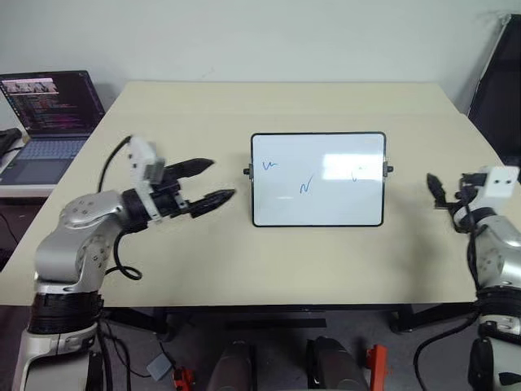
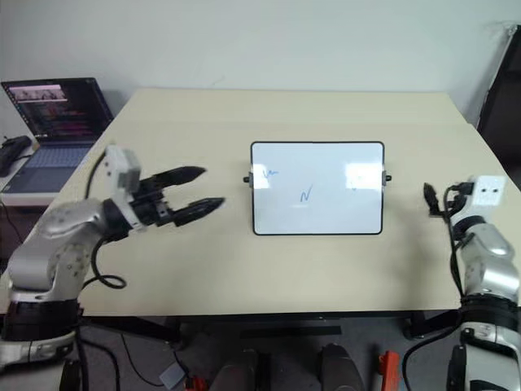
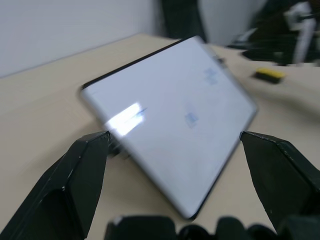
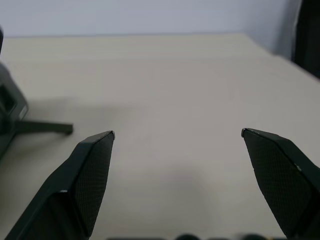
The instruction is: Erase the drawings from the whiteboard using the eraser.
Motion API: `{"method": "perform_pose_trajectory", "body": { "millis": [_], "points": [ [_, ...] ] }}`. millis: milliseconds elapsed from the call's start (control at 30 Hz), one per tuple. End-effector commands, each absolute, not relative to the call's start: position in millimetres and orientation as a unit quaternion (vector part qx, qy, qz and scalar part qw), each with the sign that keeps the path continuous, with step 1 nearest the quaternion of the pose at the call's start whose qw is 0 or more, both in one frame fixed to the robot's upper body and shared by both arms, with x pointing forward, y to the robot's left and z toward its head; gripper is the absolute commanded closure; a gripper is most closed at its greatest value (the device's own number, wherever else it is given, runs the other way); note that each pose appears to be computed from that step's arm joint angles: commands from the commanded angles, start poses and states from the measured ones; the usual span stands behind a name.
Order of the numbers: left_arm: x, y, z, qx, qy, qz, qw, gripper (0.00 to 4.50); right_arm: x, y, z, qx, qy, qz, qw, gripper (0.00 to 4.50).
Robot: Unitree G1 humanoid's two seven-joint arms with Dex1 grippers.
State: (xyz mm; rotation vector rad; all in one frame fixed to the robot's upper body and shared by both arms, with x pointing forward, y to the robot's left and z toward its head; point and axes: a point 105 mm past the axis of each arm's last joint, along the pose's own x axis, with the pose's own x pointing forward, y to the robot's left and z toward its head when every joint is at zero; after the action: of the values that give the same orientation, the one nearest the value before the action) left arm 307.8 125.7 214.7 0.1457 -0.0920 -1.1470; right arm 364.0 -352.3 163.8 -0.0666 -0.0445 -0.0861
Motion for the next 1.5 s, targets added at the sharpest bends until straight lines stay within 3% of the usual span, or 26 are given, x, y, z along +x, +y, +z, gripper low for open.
{"method": "perform_pose_trajectory", "body": {
  "millis": [33,200,333,1333,1433,1500],
  "points": [
    [295.1,79.5,205.1,0.067,-0.042,-0.616,0.784,0.00,352.2,-383.8,175.9,-0.026,-0.020,-0.070,0.997,0.05],
    [292.1,41.0,181.6,0.092,-0.028,-0.646,0.758,0.00,349.6,-400.9,167.8,-0.010,-0.001,-0.075,0.997,0.05],
    [281.2,23.4,182.9,0.069,-0.040,-0.670,0.738,0.00,348.7,-407.6,148.4,0.003,0.040,-0.074,0.996,0.05],
    [276.6,20.8,171.1,0.055,-0.035,-0.664,0.745,0.00,356.0,-386.6,106.8,0.036,0.120,-0.018,0.992,0.05],
    [275.3,21.0,172.1,0.055,-0.035,-0.662,0.747,0.00,356.7,-386.2,104.6,0.035,0.126,-0.020,0.991,0.60],
    [275.2,21.3,172.1,0.054,-0.035,-0.660,0.749,0.00,356.9,-385.4,102.2,0.032,0.132,-0.019,0.991,1.29]
  ]
}}
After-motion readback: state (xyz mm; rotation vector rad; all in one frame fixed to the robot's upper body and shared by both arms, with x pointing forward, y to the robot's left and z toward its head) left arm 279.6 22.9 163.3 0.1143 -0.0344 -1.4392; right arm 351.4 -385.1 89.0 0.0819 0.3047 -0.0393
